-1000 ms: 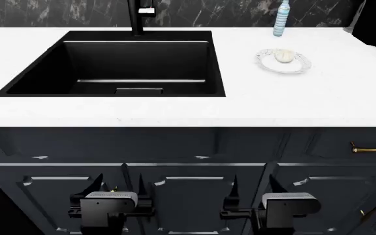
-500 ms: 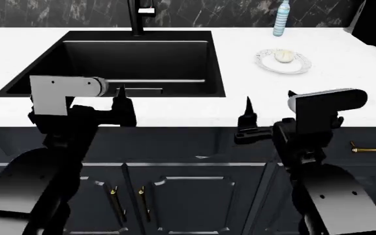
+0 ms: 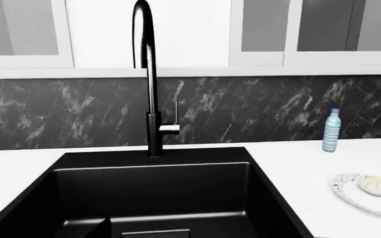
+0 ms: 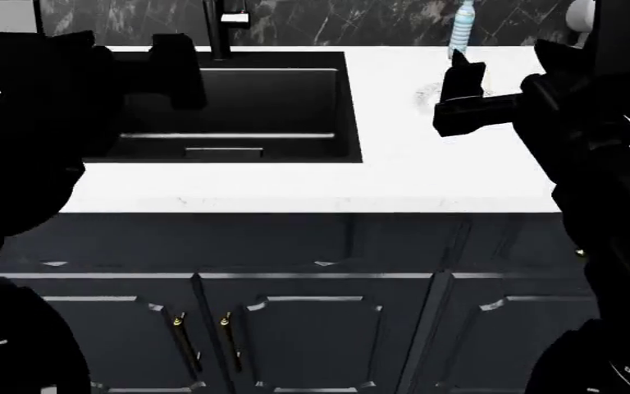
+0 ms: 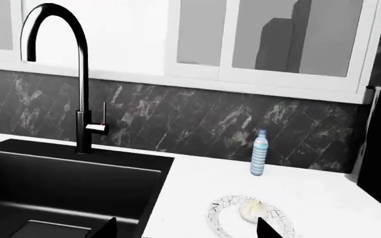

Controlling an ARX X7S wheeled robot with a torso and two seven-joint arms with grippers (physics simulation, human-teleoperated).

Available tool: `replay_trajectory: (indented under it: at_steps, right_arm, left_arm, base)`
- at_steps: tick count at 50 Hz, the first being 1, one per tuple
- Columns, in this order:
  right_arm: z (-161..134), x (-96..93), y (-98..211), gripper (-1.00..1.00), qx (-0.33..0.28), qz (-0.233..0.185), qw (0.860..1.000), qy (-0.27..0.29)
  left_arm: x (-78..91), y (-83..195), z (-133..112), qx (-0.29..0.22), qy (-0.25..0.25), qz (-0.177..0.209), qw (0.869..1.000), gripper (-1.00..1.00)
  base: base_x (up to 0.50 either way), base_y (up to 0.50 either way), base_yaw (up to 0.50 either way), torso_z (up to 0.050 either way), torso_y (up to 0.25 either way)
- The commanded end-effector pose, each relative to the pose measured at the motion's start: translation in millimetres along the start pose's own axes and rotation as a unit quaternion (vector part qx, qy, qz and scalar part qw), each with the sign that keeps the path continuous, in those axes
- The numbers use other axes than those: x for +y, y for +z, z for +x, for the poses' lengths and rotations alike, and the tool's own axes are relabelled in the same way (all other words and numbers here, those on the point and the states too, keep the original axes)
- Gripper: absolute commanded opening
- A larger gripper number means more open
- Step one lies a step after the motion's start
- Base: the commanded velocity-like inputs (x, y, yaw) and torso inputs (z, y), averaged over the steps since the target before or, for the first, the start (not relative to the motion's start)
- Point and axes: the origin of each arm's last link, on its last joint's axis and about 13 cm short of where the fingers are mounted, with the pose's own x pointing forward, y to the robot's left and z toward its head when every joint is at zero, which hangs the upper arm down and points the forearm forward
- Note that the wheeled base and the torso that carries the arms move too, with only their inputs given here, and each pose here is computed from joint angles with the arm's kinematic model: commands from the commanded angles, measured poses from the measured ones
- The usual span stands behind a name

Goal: Pick the dumpling from the counter and place it in the sink. Then turn on the sink faucet.

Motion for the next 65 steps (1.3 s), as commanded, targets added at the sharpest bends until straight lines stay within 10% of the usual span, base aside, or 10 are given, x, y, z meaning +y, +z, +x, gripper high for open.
replay_trajectory:
  at_steps: [1,34,43,65]
  right_arm:
    - [-2,-6.3,16,1.00,-0.004,0.005,1.000,-0.001]
    - [0,-4.3,24,1.00,-0.011,0.003,1.000,0.015]
    - [0,-7.1,68,1.00,-0.020,-0.007,1.000,0.021]
    - [1,-7.1,62,1.00,-0.017,-0.006,1.000,0.022]
  left_arm:
    - [1.7,16,-4,-0.007,-0.007,0.003,1.000,1.00]
    - [8.1,17,-2,-0.008,0.022,-0.012,1.000,1.00]
    - [4.6,84,-12,-0.056,0.022,0.022,0.998,1.00]
    - [3.9,76,-9,-0.049,0.023,0.029,0.998,1.00]
  base:
    - [0.00,-0.50,0.00,0.000,0.000]
    - [0.30,-0.13,0.00,0.000,0.000]
    - [0.50,0.00,0.00,0.000,0.002]
    - [0.50,0.00,0.00,0.000,0.000]
